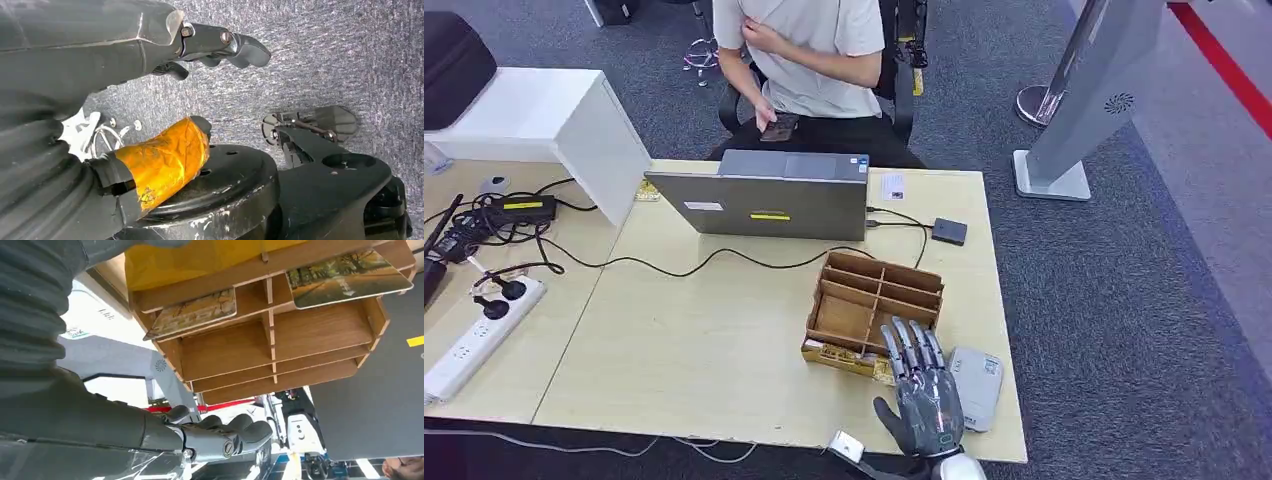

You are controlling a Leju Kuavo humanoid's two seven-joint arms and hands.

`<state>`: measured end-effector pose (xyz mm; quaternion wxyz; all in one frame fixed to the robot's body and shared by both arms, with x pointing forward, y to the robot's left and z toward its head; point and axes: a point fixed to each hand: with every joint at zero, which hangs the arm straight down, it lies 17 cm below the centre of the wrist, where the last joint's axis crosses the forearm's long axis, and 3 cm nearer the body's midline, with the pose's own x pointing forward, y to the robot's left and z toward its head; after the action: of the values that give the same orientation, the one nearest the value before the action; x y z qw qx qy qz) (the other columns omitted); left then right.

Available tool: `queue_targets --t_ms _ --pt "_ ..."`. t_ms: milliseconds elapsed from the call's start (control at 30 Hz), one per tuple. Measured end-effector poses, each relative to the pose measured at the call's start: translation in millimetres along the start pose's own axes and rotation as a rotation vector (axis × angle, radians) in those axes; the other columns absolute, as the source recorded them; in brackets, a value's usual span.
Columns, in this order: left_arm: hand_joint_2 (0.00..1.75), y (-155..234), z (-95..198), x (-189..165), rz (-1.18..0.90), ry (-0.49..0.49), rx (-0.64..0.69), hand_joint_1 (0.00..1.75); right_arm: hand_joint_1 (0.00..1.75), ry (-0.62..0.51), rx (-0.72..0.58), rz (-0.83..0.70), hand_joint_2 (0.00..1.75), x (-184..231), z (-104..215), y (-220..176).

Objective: Pass the card to the sensor for recognition and then transmit it.

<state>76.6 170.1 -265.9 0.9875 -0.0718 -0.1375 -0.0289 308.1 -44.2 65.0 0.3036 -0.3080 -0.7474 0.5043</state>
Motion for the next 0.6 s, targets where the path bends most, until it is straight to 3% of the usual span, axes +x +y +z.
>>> queue_targets --t_ms 600 --pt "1.75 -0.2 0.1 1.5 0.0 -0.01 -0.001 0.0 1.75 0.023 0.005 -0.026 1.75 -6.2 0.1 4.7"
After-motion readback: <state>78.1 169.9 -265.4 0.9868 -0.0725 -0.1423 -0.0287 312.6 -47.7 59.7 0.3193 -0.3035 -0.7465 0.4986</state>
